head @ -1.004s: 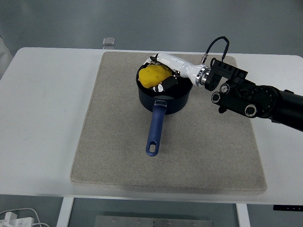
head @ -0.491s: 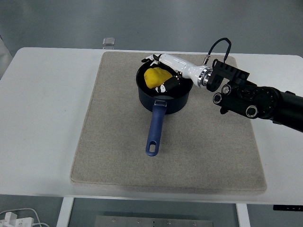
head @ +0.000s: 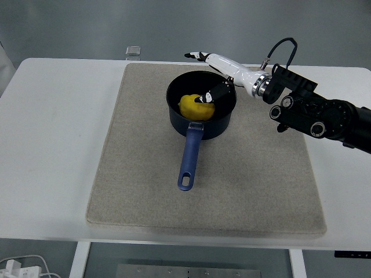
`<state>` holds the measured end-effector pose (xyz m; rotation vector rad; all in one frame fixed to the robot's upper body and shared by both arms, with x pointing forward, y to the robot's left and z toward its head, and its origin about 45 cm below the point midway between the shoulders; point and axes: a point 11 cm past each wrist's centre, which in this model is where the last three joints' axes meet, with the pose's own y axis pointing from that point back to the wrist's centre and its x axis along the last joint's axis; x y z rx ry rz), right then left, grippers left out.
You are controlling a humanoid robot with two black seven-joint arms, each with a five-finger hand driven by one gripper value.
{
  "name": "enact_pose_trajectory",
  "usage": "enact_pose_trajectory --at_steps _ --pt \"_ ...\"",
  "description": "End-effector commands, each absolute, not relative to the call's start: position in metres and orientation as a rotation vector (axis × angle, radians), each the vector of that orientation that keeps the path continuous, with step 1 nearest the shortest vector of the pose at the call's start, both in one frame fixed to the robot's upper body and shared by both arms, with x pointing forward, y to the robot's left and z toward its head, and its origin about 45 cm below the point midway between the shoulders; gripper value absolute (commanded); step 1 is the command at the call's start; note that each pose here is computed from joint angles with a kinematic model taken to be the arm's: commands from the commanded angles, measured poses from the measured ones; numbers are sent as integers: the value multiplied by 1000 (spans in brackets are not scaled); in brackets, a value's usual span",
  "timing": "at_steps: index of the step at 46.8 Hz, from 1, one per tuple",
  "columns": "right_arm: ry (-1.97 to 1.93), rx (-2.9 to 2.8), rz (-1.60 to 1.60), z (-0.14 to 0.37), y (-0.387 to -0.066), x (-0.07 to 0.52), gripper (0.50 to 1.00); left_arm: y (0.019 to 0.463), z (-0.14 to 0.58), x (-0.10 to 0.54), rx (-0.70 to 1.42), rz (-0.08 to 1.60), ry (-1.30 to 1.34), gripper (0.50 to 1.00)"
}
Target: Put the potato in the blue pot
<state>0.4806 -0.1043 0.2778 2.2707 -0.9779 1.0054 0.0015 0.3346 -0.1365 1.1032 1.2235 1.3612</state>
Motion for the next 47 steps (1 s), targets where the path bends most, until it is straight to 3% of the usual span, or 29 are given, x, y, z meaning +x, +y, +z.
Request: enact_pose_trajectory --at_steps 1,15,31,39,47 --pt "-1065 2294 955 289 -114 487 956 335 -137 1 1104 1361 1225 1000" --pt "-1451 2359 546 309 -170 512 956 335 -136 1 1103 1361 1223 1000" --pt "-1919 2285 -12 283 -238 523 956 335 -137 1 1104 1361 1225 1000" --pt "-2081 2245 -212 277 -258 526 956 335 -136 2 1102 1362 1222 1000" --pt "-2216 2157 -611 247 -275 518 956 335 -137 1 1104 1361 1225 1000"
